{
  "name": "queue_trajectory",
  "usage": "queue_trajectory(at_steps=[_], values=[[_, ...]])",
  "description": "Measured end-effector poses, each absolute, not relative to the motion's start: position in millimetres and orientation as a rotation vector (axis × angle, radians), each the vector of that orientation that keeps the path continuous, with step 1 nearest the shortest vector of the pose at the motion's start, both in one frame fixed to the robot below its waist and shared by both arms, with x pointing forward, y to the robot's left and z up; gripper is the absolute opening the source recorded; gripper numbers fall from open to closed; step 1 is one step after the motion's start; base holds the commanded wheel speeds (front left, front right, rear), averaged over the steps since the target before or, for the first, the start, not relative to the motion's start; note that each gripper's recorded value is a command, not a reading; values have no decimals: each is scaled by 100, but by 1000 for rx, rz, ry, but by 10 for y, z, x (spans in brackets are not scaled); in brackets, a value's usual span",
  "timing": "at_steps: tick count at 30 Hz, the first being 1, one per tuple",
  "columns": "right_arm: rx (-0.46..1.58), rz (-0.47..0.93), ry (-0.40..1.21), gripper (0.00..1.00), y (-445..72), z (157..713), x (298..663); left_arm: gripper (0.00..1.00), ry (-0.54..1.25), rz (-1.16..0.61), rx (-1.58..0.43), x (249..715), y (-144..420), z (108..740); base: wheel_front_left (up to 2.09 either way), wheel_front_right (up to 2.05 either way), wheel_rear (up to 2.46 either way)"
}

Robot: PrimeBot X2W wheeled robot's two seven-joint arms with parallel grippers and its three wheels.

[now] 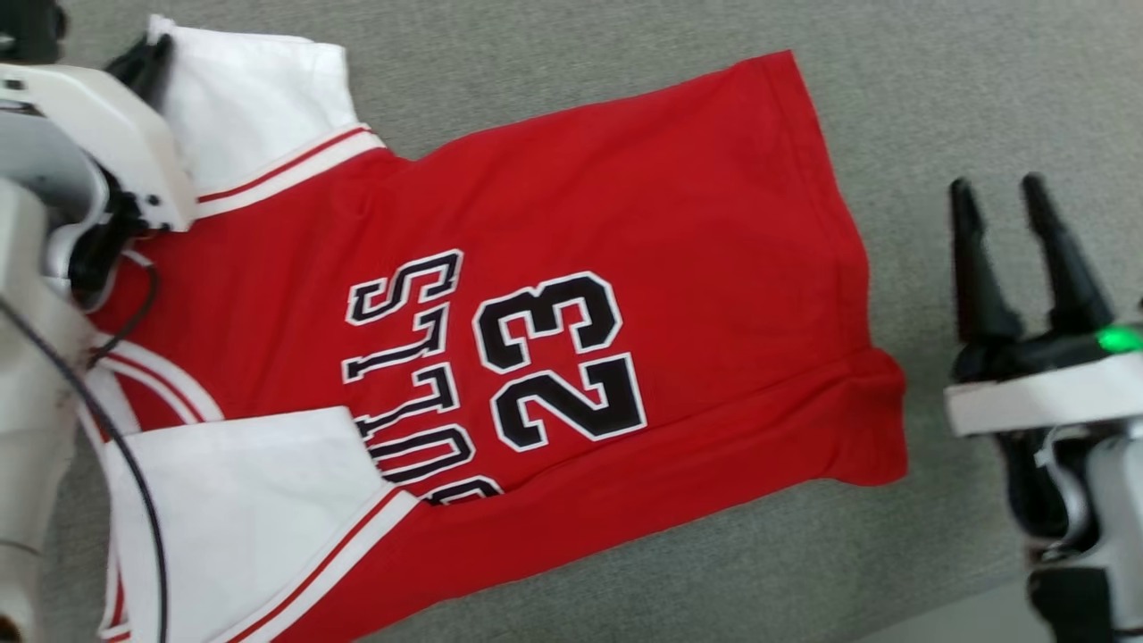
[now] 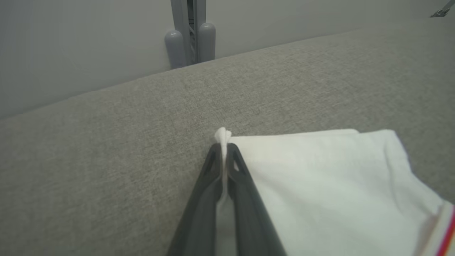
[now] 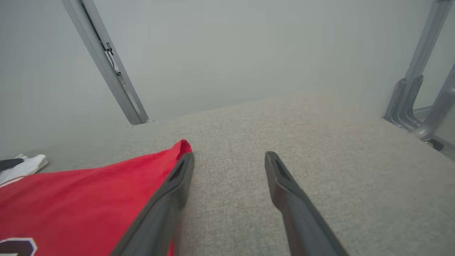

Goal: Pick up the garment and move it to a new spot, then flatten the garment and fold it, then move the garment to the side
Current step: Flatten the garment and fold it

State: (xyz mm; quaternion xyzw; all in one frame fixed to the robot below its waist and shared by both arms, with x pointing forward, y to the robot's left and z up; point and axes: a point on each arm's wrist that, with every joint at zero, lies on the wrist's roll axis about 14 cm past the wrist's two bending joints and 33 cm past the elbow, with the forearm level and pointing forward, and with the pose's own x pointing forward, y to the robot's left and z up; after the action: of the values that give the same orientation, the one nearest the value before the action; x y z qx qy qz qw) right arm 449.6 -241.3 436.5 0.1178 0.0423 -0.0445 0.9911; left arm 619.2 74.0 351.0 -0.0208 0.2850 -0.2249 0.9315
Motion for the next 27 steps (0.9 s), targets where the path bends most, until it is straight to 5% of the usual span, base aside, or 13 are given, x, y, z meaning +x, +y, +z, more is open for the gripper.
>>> queue_trajectory(at_steps=[7, 17, 18, 19, 21, 27], values=[[175, 46, 109, 100, -2411, 4508, 5088, 0, 506, -503, -47, 6186, 570, 3796, 0, 0, 0], [172, 279, 441, 100, -1845, 3800, 5407, 0, 438, -507, -19, 6166, 678, 3930, 0, 0, 0], [180, 286, 457, 91, -1829, 3771, 5417, 0, 432, -506, -15, 6171, 700, 3946, 0, 0, 0], [184, 289, 477, 51, -1830, 3738, 5422, 0, 428, -506, -17, 6167, 707, 3960, 0, 0, 0], [185, 291, 488, 0, -1848, 3729, 5442, 0, 416, -505, -24, 6168, 729, 3997, 0, 0, 0], [173, 295, 425, 0, -1902, 3925, 5549, 0, 329, -512, -37, 6198, 777, 4264, 0, 0, 0]])
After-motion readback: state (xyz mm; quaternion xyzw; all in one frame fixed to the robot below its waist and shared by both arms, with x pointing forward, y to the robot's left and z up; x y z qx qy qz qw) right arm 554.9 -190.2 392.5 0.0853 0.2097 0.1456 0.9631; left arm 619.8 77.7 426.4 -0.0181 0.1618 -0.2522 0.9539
